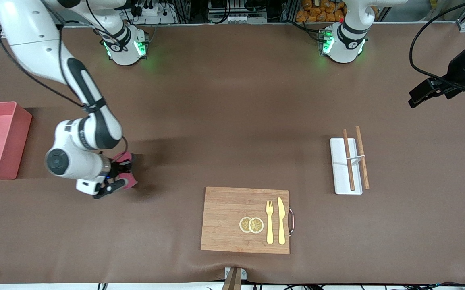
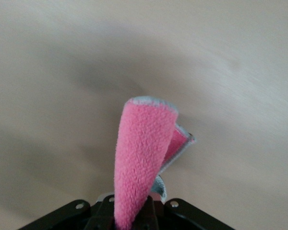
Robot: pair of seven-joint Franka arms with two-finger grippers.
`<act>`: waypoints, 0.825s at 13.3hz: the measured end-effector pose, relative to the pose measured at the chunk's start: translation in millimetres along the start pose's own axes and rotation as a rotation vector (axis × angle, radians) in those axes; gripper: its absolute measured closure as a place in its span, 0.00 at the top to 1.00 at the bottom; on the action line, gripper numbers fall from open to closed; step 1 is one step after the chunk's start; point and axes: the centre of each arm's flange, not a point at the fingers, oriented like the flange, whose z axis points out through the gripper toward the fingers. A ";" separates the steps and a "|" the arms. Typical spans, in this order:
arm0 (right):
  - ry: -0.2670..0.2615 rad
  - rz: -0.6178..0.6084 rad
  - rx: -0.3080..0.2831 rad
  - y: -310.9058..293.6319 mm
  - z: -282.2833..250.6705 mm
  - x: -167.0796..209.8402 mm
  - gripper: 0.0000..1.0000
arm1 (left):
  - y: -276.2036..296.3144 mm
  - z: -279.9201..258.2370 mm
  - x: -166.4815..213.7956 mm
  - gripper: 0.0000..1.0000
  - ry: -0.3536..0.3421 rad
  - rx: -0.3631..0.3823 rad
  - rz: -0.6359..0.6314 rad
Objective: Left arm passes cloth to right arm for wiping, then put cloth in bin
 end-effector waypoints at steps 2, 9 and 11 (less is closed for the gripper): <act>0.031 0.009 0.011 -35.6 -10.2 17.6 0.07 | 0.2 2.8 -0.1 1.00 -0.006 0.002 0.001; 0.123 0.007 -0.028 34.2 -109.4 -5.9 0.07 | -0.1 5.8 0.2 1.00 -0.010 0.004 0.000; 0.109 0.003 -0.017 102.3 -133.1 -46.8 0.07 | -0.5 5.8 0.4 1.00 -0.010 0.004 -0.001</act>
